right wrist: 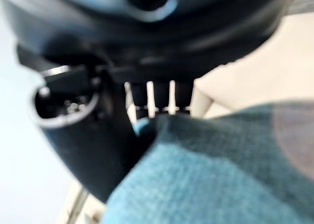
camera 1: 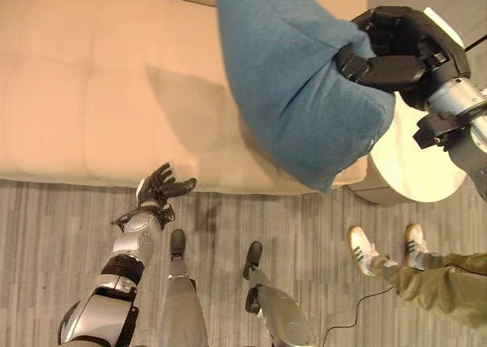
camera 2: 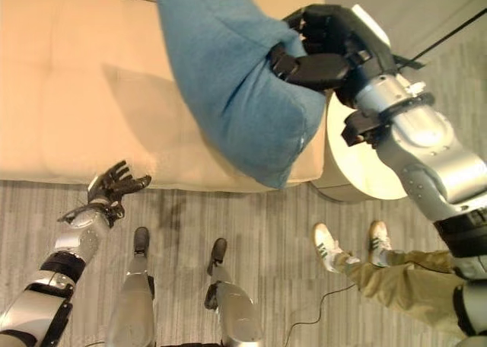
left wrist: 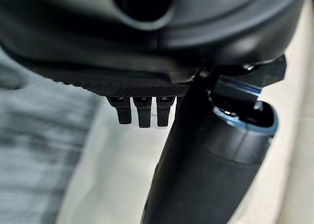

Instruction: Pick up all the scattered cushions and arrange them neatly on the sofa.

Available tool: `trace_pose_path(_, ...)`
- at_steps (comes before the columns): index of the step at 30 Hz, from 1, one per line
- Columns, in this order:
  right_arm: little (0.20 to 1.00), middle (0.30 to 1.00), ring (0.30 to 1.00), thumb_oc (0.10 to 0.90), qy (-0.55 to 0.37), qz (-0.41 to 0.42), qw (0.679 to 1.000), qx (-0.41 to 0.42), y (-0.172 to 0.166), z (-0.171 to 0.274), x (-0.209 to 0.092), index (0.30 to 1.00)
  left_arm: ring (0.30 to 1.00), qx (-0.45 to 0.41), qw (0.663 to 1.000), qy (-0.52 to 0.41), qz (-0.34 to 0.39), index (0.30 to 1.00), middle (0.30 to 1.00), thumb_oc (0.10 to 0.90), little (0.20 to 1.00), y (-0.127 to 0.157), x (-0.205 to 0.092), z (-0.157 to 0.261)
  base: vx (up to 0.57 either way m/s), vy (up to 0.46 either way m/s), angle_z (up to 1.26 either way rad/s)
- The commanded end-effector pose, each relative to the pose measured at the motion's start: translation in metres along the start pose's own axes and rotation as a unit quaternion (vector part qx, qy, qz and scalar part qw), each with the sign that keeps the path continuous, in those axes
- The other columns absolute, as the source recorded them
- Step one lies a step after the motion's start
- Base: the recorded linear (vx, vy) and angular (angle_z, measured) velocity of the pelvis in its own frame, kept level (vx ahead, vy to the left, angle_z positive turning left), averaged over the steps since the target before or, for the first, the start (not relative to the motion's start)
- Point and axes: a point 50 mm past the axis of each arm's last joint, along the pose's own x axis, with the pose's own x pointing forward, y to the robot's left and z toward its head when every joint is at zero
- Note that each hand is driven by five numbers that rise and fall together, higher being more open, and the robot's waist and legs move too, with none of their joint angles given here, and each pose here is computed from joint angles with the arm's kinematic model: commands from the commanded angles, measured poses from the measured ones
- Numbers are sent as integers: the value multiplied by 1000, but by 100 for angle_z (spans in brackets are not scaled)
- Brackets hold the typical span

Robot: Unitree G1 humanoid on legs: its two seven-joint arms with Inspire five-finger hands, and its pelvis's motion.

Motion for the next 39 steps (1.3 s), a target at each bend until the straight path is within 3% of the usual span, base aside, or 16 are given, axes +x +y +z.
trace_pose_path(1,300,300,300,400,-244,-9,970,17,-5,99,5,300,900,-9,999,-24,-28,900,900,800,900,-10,-5,-3,-13,-46,-1)
trace_pose_path(7,300,300,300,400,-259,68,961,64,28,95,3,300,900,-72,996,-54,-27,900,900,800,900,-20,-2,16,1,-22,-2)
trace_pose_path(13,300,300,300,400,-244,92,954,149,46,56,-23,300,900,-136,974,-167,-65,900,900,800,900,-39,-13,72,8,-17,3)
trace_pose_path(21,300,300,300,400,-186,172,935,250,101,17,-25,300,900,-251,924,-249,-142,900,900,800,900,-92,-32,124,1,-13,-5)
trace_pose_path(23,300,300,300,400,-164,179,930,275,115,7,-17,300,300,-264,919,-224,-187,300,300,400,300,-120,-37,113,-4,20,-4)
trace_pose_path(30,300,300,300,400,-133,131,942,278,104,-7,-8,300,300,-250,920,-181,-242,300,300,400,300,-137,-51,80,7,38,-6)
trace_pose_path(39,300,300,300,400,-95,20,968,232,74,-33,-6,300,300,-204,938,-168,-226,300,300,400,300,-103,-57,50,34,97,-3)
